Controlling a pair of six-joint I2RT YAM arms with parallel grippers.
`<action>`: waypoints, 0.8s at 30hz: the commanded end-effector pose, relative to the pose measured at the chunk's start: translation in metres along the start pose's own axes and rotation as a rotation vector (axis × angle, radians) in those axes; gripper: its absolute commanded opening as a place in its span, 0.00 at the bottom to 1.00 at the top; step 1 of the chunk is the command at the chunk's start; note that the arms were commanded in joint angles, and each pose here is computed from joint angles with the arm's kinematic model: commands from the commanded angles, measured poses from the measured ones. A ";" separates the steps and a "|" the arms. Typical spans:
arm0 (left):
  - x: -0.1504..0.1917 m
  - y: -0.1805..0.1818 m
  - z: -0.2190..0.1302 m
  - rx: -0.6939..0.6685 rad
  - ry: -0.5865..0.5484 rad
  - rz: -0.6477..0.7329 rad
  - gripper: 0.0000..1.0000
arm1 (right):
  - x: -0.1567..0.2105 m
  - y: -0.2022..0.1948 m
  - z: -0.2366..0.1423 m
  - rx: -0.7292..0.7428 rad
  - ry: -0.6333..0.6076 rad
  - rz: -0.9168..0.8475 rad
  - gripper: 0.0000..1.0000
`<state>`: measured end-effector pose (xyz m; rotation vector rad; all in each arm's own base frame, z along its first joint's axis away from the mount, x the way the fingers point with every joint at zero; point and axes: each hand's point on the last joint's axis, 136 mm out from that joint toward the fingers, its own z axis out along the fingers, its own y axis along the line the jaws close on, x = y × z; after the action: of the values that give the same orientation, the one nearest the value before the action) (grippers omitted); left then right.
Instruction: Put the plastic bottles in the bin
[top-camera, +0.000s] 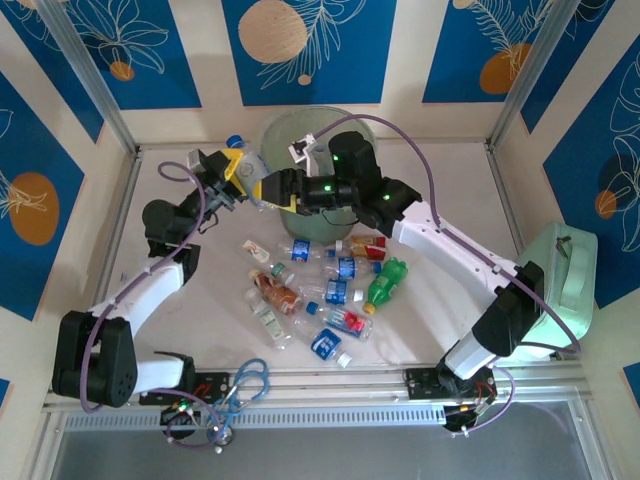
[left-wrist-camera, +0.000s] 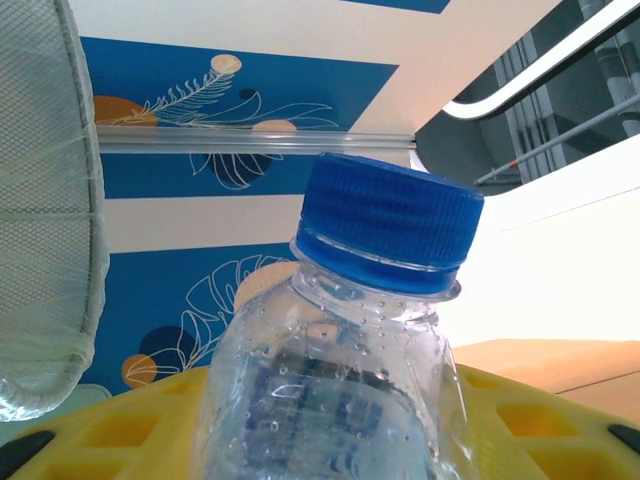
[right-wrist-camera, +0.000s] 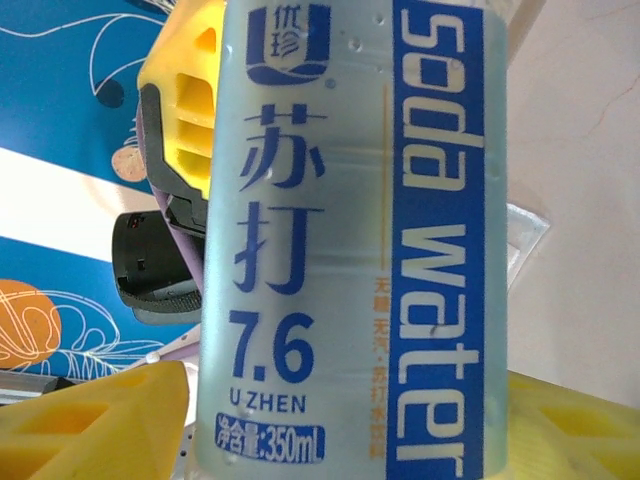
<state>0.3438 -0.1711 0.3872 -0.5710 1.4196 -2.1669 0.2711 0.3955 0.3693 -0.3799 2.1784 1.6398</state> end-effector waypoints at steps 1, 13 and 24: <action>0.002 -0.006 -0.003 0.034 0.015 0.034 0.48 | -0.005 0.009 -0.001 -0.023 0.000 -0.012 0.70; -0.002 -0.001 0.001 -0.028 0.000 0.075 0.64 | -0.014 0.009 -0.006 0.009 -0.026 -0.017 0.61; -0.002 -0.001 -0.015 -0.268 -0.044 0.318 1.00 | -0.064 -0.010 -0.036 0.148 -0.156 -0.012 0.60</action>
<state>0.3486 -0.1663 0.3788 -0.5429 1.5692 -1.9219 0.3080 0.3712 0.3943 -0.2621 2.1660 1.5335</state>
